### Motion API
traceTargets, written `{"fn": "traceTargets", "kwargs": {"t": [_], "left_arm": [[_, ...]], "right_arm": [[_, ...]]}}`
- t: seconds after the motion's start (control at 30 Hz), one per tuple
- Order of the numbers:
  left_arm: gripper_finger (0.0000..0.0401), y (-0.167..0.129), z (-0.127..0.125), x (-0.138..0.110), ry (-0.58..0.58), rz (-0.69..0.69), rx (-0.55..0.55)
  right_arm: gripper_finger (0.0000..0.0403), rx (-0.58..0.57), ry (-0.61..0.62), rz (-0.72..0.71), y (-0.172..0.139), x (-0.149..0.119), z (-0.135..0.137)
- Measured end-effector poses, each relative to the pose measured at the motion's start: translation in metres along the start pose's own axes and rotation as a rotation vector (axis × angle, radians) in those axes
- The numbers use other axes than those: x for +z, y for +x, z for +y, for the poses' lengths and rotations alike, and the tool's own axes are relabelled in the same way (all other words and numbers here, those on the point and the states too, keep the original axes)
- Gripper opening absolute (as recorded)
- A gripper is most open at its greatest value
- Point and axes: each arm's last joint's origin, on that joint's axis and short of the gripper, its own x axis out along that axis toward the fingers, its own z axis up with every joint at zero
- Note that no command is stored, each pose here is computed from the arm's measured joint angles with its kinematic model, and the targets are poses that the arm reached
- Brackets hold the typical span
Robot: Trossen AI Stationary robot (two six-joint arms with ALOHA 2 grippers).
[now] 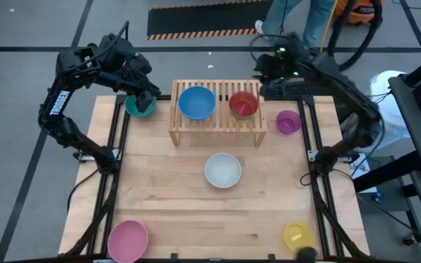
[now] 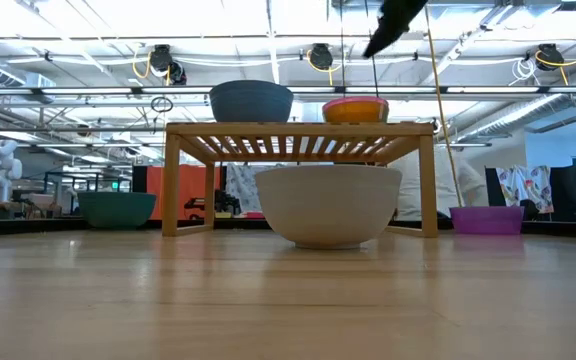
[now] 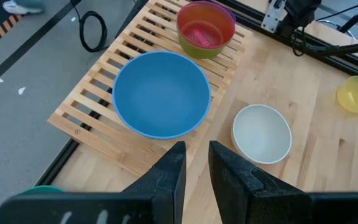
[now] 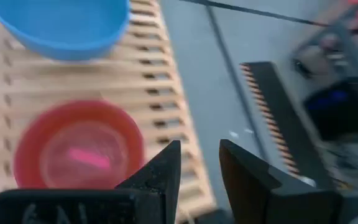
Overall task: Place and stack bowls onto a shelf
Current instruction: Stack the yellow bowl on top of the red bowl on the shelf
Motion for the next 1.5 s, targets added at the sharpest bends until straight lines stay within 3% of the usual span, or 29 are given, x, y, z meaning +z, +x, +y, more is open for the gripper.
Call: {"fn": "traceTargets", "kwargs": {"t": [0.13,0.23,0.5,0.57,0.67,0.8,0.9,1.07,1.3,1.5], "left_arm": [[0.0074,0.0,0.0,0.0,0.001,0.0,0.0],[0.0074,0.0,0.0,0.0,0.007,0.0,0.0],[0.0074,0.0,0.0,0.0,0.047,0.0,0.0],[0.0074,0.0,0.0,0.0,0.05,0.0,0.0],[0.0074,0.0,0.0,0.0,0.052,0.0,0.0],[0.0074,0.0,0.0,0.0,0.052,0.0,0.0],[0.0074,0.0,0.0,0.0,0.052,0.0,0.0],[0.0074,0.0,0.0,0.0,0.052,0.0,0.0],[0.0074,0.0,0.0,0.0,0.079,0.0,0.0],[0.0074,0.0,0.0,0.0,0.112,0.0,0.0]], "right_arm": [[0.0105,-0.084,-0.029,0.07,-0.039,-0.009,0.012],[0.0103,-0.071,-0.04,0.13,-0.064,-0.02,0.023],[0.0094,0.109,-0.037,0.311,-0.11,-0.051,0.058],[0.0093,0.155,0.035,0.274,-0.114,-0.052,0.065],[0.0093,0.355,0.115,0.196,-0.12,-0.052,0.076],[0.0093,0.451,0.233,0.228,-0.117,-0.053,0.088],[0.0093,0.507,0.235,0.265,-0.109,-0.055,0.097],[0.0093,0.75,0.274,0.35,-0.097,-0.066,0.123],[0.0093,0.942,0.373,0.616,-0.077,-0.099,0.162],[0.0093,1.013,0.393,0.882,-0.062,-0.13,0.196]]}}
